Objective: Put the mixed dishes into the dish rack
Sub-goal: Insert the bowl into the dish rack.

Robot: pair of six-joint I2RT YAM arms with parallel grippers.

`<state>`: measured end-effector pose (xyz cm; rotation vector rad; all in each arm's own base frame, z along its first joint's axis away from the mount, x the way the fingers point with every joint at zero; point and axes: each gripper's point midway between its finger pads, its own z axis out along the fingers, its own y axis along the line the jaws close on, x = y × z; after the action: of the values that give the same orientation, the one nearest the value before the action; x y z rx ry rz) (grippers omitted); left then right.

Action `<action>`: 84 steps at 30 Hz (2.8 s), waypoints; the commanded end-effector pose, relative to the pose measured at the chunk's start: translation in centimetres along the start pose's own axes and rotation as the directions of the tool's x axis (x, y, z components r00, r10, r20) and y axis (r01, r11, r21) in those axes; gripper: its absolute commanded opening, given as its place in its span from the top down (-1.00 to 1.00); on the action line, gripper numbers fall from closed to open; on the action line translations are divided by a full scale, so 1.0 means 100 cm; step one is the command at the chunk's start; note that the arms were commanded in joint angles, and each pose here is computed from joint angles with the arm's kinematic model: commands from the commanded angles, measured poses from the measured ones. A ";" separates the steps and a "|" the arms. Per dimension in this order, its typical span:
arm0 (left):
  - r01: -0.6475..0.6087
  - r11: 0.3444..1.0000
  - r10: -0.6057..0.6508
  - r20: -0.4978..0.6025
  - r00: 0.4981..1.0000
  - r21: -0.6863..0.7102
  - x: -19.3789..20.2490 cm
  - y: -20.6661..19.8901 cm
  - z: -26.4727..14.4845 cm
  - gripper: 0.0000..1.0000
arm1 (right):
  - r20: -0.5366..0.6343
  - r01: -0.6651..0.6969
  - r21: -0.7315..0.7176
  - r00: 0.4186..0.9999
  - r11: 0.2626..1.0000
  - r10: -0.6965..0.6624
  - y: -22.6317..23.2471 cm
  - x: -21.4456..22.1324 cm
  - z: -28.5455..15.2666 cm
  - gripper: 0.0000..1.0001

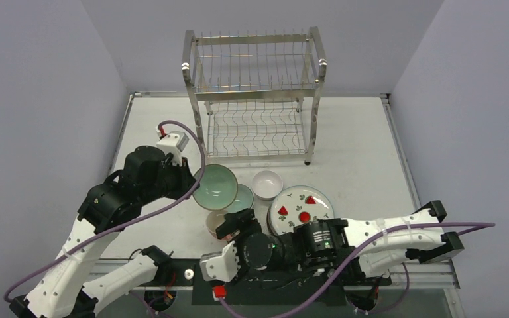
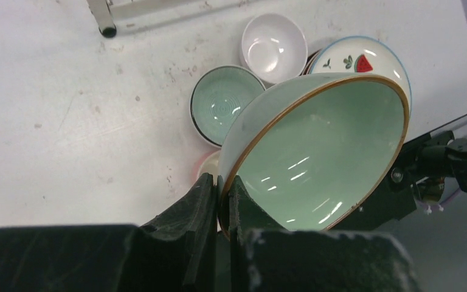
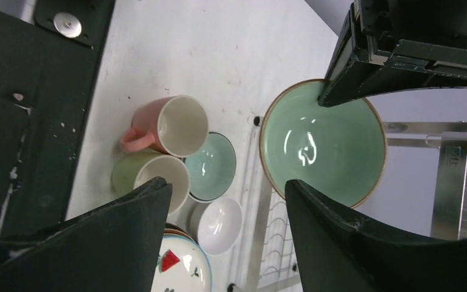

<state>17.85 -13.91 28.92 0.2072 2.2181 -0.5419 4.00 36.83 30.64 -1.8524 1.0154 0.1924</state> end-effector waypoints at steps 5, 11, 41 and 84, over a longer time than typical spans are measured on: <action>-0.012 0.996 0.018 -0.078 0.997 0.086 0.000 -0.020 -0.008 1.00 | -0.173 0.173 0.032 0.971 0.984 -0.165 -0.015 0.011 0.015 -0.16; -0.008 0.994 0.026 -0.156 0.987 0.111 0.013 -0.024 0.005 1.00 | -0.201 0.193 -0.023 0.960 0.981 -0.193 -0.007 0.015 0.037 -0.01; -0.027 0.991 0.056 -0.221 0.974 0.130 0.027 -0.025 0.016 1.00 | -0.331 0.122 -0.104 0.932 0.987 -0.150 -0.016 0.060 0.076 1.00; 0.096 0.953 0.130 0.672 0.729 -0.289 -0.075 0.079 -0.049 -0.93 | 0.547 -0.951 0.189 0.309 0.244 0.778 -0.168 0.133 0.096 1.00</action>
<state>21.62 -5.30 32.62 -0.0827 1.6462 -0.2000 23.70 37.45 22.04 -0.9446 1.7717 0.5537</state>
